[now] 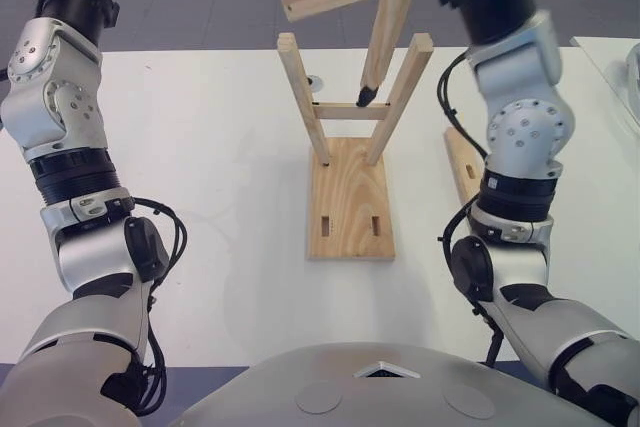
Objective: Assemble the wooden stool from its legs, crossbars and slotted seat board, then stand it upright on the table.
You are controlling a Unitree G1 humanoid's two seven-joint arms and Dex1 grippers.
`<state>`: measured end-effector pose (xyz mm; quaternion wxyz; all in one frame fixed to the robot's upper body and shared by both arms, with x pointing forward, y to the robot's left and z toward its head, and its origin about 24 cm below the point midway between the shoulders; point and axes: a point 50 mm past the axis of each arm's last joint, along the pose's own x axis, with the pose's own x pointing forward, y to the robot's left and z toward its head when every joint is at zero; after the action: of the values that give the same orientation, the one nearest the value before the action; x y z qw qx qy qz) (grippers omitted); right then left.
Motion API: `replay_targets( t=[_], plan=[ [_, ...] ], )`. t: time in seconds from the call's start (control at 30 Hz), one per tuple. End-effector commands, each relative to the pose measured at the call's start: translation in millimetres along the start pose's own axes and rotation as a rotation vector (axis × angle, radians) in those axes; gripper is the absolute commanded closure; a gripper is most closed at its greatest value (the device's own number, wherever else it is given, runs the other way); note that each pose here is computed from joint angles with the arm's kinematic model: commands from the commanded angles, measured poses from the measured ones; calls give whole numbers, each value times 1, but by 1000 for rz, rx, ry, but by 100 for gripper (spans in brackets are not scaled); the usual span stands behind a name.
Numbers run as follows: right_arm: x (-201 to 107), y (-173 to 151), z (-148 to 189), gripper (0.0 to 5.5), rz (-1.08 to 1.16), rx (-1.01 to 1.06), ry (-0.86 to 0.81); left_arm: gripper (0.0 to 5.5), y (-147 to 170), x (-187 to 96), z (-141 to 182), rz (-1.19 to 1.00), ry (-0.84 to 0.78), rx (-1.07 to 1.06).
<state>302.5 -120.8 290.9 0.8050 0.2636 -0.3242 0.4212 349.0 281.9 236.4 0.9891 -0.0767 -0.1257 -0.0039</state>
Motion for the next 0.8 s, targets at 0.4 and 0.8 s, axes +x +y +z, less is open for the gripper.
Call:
replay_targets(
  t=[0.4,0.8],
  plan=[
    [-57,20,-15,346,150,-72,291,10,2,-12,-16,-2,38,3],
    [-28,-4,24,346,-82,395,-353,10,-73,-27,-13,-444,-23,-220]
  ],
)
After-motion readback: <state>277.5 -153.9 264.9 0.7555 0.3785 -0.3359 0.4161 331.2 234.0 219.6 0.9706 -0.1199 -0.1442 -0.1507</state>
